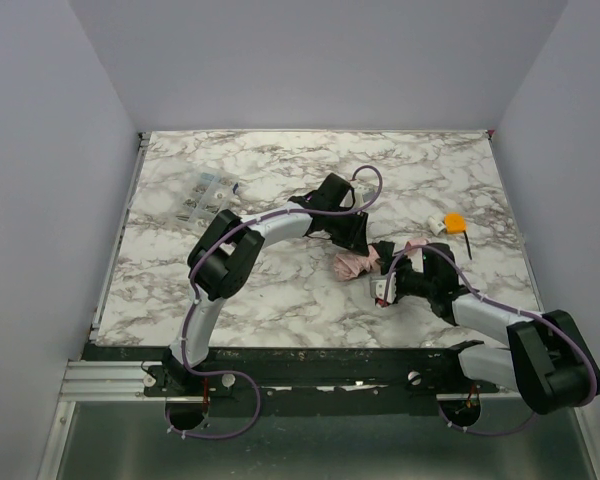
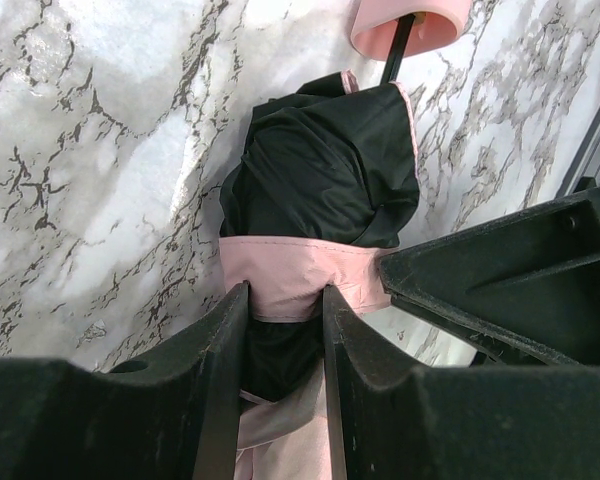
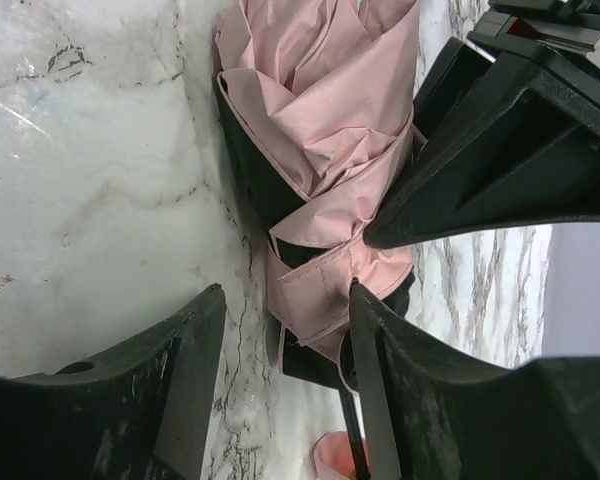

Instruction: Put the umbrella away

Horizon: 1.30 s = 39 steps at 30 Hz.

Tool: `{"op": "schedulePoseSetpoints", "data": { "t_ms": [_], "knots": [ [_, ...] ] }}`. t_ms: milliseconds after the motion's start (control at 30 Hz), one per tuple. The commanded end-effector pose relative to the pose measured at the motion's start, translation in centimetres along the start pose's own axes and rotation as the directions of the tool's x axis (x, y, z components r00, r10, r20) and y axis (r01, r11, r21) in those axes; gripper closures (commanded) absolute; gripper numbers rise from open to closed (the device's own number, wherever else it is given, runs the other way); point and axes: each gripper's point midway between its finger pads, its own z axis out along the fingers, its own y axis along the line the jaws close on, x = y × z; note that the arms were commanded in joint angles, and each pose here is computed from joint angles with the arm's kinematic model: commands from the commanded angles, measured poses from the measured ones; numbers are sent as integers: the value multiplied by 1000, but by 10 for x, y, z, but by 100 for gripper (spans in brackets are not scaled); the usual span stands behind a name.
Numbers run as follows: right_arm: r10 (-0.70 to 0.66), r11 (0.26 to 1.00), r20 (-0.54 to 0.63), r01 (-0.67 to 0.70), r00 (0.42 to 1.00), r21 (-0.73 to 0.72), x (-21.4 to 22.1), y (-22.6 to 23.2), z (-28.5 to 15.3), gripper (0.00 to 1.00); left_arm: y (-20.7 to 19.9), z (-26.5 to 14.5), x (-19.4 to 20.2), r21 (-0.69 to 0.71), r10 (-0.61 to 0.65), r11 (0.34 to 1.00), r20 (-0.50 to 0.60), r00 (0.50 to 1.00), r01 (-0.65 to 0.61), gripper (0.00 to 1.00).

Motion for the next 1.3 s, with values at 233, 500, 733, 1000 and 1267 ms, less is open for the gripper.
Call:
{"op": "schedulePoseSetpoints", "data": {
  "t_ms": [233,500,733,1000,1267],
  "knots": [
    [-74,991,3,73,997,116,-1,-15,-1,54,63,24,99,-205,-111,977,-254,961,59,70],
    [-72,988,13,70,997,141,-3,-19,-2,60,62,24,99,-202,-109,978,-254,961,57,70],
    [-63,991,24,60,998,116,-4,-14,0,57,62,24,99,-201,-108,978,-255,961,57,70],
    [-90,992,15,88,996,89,-1,-3,2,48,62,24,98,-198,-104,979,-254,961,54,69],
    [-100,992,14,98,995,84,-2,-5,4,68,62,24,98,-197,-104,979,-256,961,53,69]
  ]
}}
